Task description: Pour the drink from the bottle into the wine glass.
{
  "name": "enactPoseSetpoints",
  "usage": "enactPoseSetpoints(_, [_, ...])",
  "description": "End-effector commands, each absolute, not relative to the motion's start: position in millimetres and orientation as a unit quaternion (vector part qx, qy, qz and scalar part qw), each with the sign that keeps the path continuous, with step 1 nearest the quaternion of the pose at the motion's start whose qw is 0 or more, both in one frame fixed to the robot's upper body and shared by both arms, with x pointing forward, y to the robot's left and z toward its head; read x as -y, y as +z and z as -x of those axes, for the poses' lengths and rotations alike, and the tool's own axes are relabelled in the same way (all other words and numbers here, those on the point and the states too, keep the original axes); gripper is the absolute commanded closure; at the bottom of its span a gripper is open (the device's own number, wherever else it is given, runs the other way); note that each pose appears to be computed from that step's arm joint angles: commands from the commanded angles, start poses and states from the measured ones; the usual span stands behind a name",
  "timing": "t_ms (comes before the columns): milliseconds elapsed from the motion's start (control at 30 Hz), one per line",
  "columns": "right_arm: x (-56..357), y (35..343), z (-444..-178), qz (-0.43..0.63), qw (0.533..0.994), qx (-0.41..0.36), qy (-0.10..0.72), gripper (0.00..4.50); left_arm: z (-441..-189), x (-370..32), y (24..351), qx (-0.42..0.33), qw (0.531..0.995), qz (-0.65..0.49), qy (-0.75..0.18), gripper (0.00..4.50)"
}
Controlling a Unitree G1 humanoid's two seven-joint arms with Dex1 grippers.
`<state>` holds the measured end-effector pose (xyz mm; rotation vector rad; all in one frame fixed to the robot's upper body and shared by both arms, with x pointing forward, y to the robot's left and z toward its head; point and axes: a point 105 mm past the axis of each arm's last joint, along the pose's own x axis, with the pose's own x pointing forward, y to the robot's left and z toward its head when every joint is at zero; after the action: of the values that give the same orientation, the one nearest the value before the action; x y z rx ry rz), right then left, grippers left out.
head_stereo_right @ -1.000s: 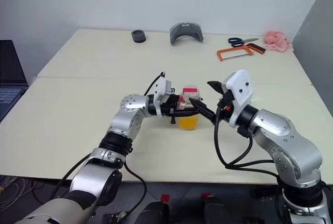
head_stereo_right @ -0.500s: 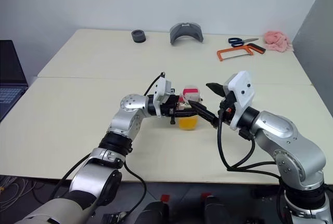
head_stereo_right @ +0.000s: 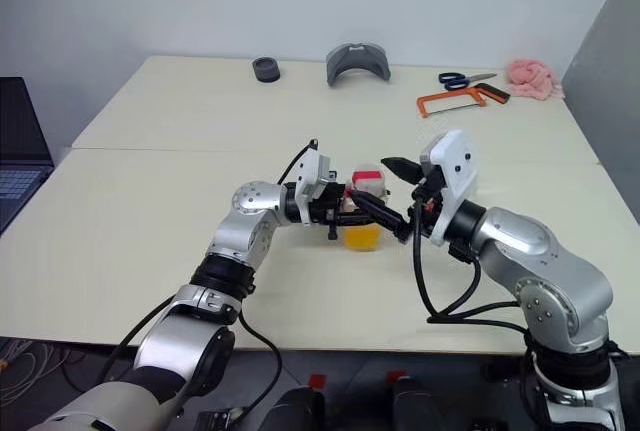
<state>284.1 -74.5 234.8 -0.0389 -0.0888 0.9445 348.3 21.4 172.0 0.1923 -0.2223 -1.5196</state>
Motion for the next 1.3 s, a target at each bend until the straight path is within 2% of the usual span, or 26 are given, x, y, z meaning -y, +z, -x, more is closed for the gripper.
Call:
enactPoseSetpoints(33, [67.5, 244.6, -282.5, 0.006, 0.877, 0.050, 0.478, 0.54, -344.7, -18.1, 184.1, 0.129, 0.705, -0.097, -0.690, 2.91])
enactPoseSetpoints(633, [59.7, 240.4, -290.1, 0.005, 0.876, 0.047, 0.480, 0.54, -345.1, -18.0, 183.6, 0.129, 0.707, -0.097, -0.689, 2.91])
enactPoseSetpoints(733, [59.8, 240.3, -291.1, 0.009, 0.879, 0.051, 0.474, 1.13, -345.2, -17.9, 183.6, 0.129, 0.707, -0.097, -0.689, 2.91])
enactPoseSetpoints(867, [59.4, 240.8, -292.8, 0.016, 0.883, 0.058, 0.466, 2.48, -344.9, -17.5, 184.1, 0.130, 0.707, -0.097, -0.688, 2.91])
enactPoseSetpoints(900, [59.3, 240.9, -293.1, 0.017, 0.883, 0.059, 0.465, 2.68, -344.9, -17.3, 184.2, 0.130, 0.707, -0.097, -0.688, 2.91])
enactPoseSetpoints(1167, [55.8, 242.9, -293.4, 0.045, 0.884, 0.080, 0.457, 2.67, -344.3, -19.3, 183.7, 0.131, 0.712, -0.095, -0.683, 2.91])
enactPoseSetpoints(1300, [52.9, 248.9, -289.1, 0.076, 0.883, 0.118, 0.447, 2.67, -343.8, -20.7, 184.3, 0.133, 0.717, -0.091, -0.678, 2.91])
